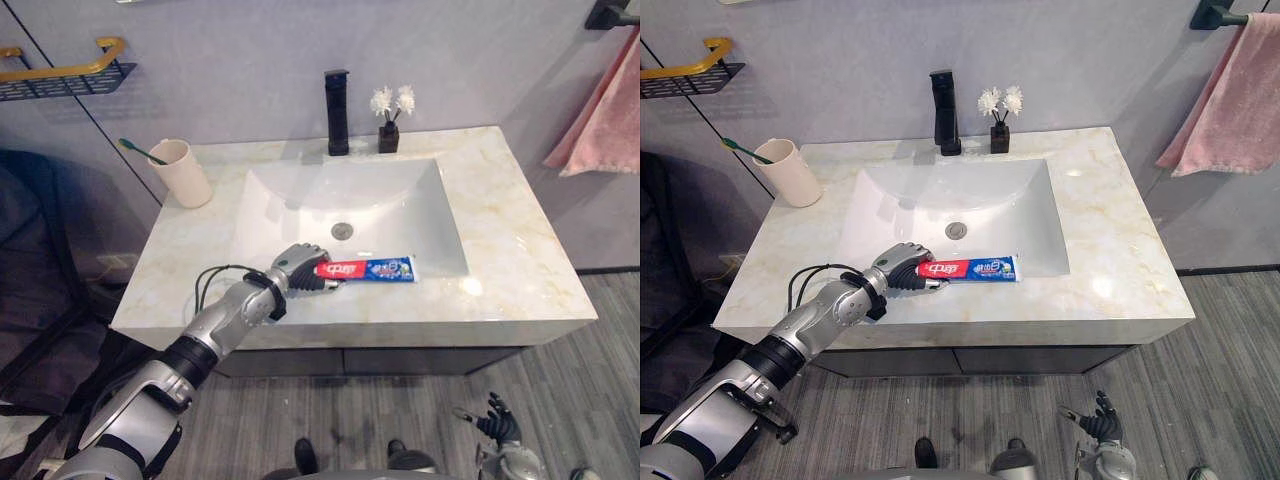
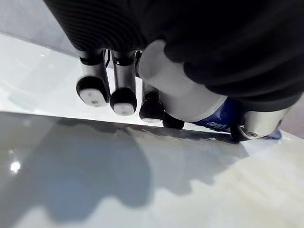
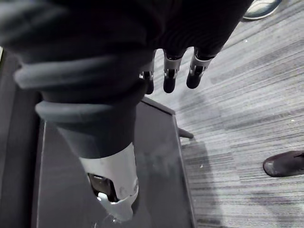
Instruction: Organize washtable
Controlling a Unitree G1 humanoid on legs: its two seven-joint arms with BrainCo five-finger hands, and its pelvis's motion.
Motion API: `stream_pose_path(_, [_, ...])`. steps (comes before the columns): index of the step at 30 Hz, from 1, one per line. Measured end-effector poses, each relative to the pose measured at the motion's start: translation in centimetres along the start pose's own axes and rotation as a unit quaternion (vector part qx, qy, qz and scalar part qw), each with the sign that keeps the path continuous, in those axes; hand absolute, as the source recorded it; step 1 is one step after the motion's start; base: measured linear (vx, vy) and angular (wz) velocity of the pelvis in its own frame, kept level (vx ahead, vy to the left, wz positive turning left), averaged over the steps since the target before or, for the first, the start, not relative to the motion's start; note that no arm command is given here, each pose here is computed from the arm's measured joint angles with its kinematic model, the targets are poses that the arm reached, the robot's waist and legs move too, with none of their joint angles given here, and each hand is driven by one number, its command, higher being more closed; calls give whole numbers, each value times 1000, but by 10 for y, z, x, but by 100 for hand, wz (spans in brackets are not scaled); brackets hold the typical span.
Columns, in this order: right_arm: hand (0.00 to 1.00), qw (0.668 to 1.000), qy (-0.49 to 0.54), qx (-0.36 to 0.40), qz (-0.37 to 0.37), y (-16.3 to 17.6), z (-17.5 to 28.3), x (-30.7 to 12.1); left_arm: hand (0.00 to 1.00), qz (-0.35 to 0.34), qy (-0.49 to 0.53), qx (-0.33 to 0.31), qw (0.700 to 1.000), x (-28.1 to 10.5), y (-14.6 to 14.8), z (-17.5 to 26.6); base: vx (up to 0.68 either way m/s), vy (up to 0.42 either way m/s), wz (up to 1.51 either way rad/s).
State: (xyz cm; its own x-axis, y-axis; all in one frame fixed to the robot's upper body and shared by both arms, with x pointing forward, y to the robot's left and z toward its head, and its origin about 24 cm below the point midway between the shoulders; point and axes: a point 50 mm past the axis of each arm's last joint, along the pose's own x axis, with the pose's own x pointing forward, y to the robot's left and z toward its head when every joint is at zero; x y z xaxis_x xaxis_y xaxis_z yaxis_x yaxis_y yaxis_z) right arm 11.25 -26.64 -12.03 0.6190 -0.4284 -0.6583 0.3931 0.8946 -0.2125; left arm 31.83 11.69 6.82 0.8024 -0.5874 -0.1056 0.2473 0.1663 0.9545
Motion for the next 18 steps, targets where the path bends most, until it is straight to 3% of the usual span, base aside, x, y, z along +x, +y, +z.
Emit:
stream_pose_path(5, [0, 999, 2, 40, -30, -10, 0, 0, 100, 3, 10, -12, 1000, -2, -1, -3, 0, 0, 0])
stream_pose_path(10, [0, 986, -24, 118, -115, -40, 7, -4, 100, 28, 34, -78, 996, -18, -8, -8, -4, -4, -1])
stream_pose_path(14, [0, 950, -69, 197, -234, -80, 20, -15, 100, 70, 57, -147, 985, -28, -11, -10, -21, -8, -1])
stream_pose_path(18, [0, 912, -155, 230, -302, -103, 55, -31, 100, 120, 47, -202, 971, -32, -2, -2, -48, -10, -9])
